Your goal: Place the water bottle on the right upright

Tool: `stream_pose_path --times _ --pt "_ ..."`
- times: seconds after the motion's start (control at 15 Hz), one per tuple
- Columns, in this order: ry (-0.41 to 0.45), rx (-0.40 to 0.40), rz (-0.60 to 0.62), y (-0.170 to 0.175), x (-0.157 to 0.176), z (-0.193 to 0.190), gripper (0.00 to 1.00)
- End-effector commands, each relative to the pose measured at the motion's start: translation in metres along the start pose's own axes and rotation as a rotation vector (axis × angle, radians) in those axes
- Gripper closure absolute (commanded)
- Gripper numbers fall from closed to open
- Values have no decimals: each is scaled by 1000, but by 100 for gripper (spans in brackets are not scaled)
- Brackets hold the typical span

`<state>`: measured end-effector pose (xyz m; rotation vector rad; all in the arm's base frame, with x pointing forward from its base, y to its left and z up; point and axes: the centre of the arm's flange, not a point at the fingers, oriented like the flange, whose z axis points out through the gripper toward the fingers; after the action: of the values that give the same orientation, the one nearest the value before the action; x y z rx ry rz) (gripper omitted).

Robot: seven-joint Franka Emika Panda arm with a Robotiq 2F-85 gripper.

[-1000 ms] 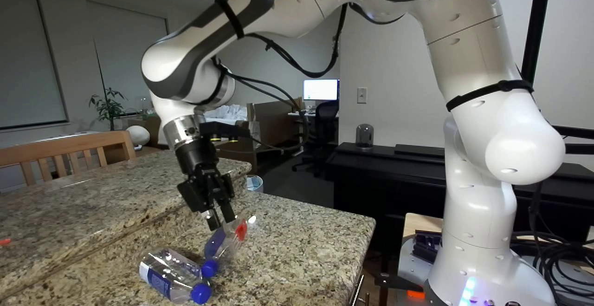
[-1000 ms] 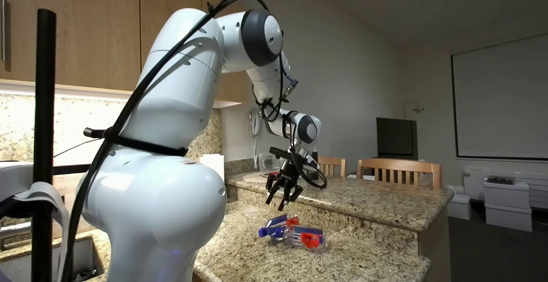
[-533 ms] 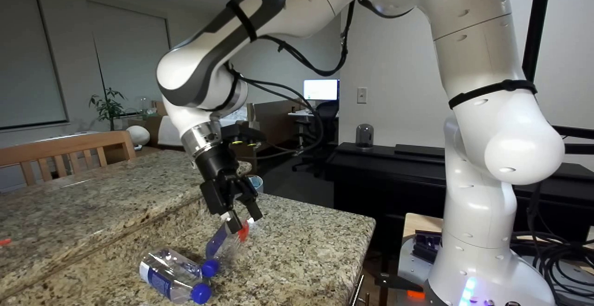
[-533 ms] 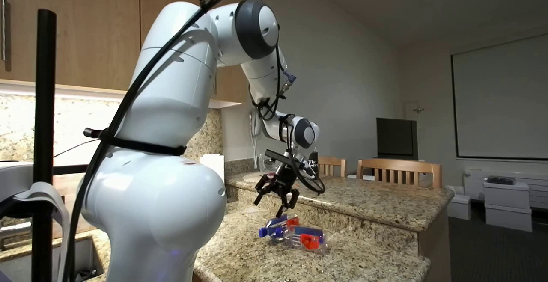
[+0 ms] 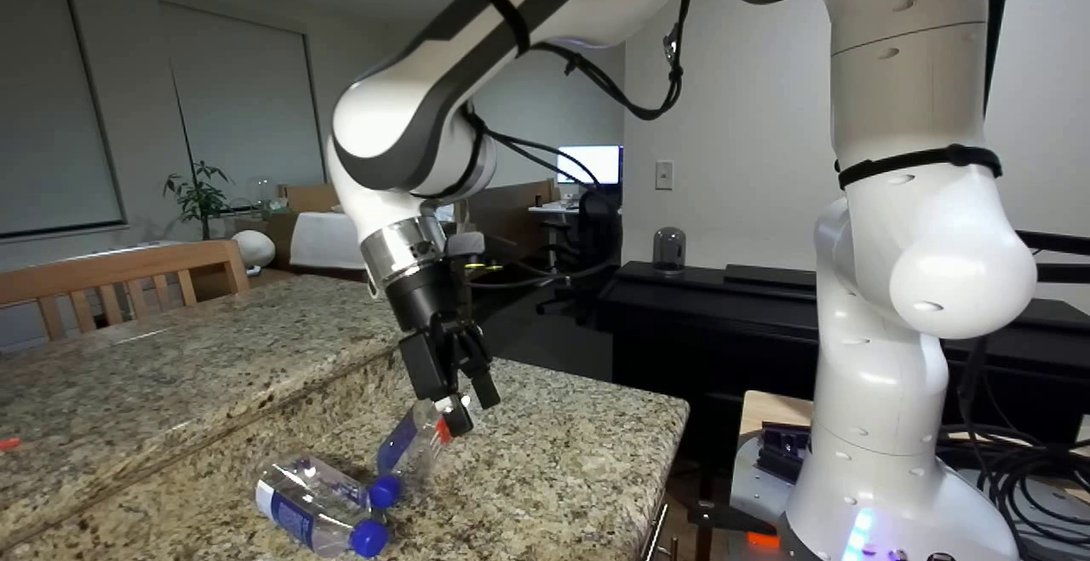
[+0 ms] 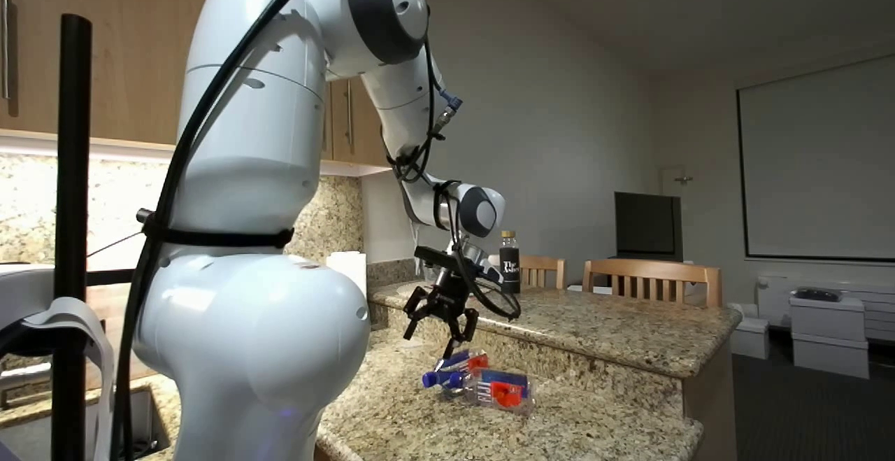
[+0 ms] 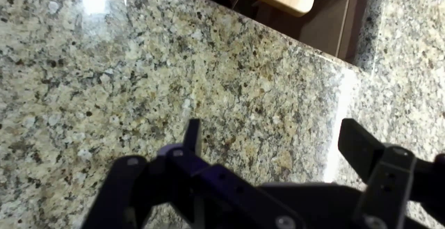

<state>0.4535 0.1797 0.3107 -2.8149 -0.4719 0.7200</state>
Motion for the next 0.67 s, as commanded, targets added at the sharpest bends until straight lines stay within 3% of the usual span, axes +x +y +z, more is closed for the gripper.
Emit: stream_pose_path --times 0.0,0.2,0.6 --pt "17 -2 -51 -2 -24 31 0" --pt "23 10 -20 17 -18 50 0" --pt "82 53 -24 85 -18 55 0"
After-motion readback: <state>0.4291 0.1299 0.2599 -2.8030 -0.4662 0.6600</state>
